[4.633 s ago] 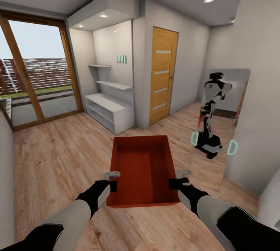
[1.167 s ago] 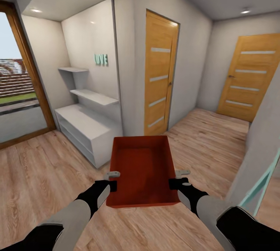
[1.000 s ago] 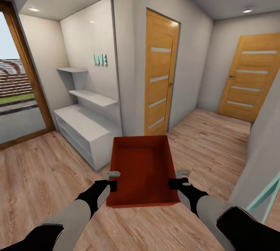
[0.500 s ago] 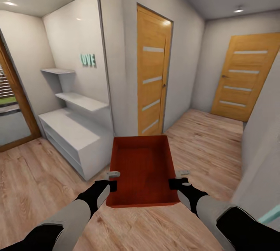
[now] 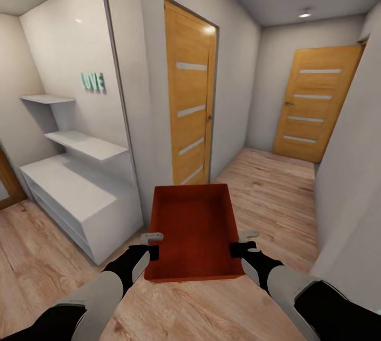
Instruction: Move the two storage containers from the living room to the garage. In the garage, place one container on the floor and stack the other container on top of it (either order is fine).
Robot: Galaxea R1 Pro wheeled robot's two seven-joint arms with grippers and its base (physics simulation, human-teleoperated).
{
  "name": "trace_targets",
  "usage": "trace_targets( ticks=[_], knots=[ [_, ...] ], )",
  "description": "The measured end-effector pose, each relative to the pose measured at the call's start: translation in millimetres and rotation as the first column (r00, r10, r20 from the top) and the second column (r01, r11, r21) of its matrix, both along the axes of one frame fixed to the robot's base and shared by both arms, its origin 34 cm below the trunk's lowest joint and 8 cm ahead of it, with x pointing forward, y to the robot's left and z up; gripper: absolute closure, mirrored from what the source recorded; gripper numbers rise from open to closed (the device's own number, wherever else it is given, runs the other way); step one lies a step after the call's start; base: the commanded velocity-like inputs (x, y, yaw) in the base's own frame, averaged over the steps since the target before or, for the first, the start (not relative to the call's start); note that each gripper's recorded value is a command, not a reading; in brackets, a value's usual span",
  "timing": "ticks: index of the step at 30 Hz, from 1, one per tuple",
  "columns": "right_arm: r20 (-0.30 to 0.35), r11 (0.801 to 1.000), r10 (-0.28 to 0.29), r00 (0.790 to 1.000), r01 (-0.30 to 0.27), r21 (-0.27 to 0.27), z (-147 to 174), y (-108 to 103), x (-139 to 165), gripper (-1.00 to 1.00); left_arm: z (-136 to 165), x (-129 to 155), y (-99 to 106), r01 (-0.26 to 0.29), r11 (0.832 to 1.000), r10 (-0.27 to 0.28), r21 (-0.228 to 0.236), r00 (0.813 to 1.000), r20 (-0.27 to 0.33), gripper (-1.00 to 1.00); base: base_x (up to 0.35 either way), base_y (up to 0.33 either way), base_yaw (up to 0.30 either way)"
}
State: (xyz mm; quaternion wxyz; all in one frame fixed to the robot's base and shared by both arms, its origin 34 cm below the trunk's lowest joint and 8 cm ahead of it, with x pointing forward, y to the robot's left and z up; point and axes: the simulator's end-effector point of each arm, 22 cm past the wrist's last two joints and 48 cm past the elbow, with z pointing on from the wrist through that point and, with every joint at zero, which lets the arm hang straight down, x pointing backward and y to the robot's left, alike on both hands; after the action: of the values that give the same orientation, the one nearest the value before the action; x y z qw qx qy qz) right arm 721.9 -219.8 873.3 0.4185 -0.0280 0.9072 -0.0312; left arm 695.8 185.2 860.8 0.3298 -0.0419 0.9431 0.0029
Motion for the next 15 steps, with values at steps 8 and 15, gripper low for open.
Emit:
trace_targets(
  ticks=[8,15],
  knots=[
    [-0.001,1.000,0.000,1.000,0.000,0.000,-0.4,-0.1,-0.4,1.00,-0.2,-0.3,-0.1,0.000,1.000,0.000,0.001,1.000,-0.001,1.00,0.328,0.000,-0.002],
    [0.001,1.000,0.000,1.000,0.000,0.000,0.4,-0.5,0.4,1.00,0.4,0.3,-0.5,-0.001,1.000,0.001,0.000,1.000,0.002,1.00,0.328,0.000,0.000]
  ],
)
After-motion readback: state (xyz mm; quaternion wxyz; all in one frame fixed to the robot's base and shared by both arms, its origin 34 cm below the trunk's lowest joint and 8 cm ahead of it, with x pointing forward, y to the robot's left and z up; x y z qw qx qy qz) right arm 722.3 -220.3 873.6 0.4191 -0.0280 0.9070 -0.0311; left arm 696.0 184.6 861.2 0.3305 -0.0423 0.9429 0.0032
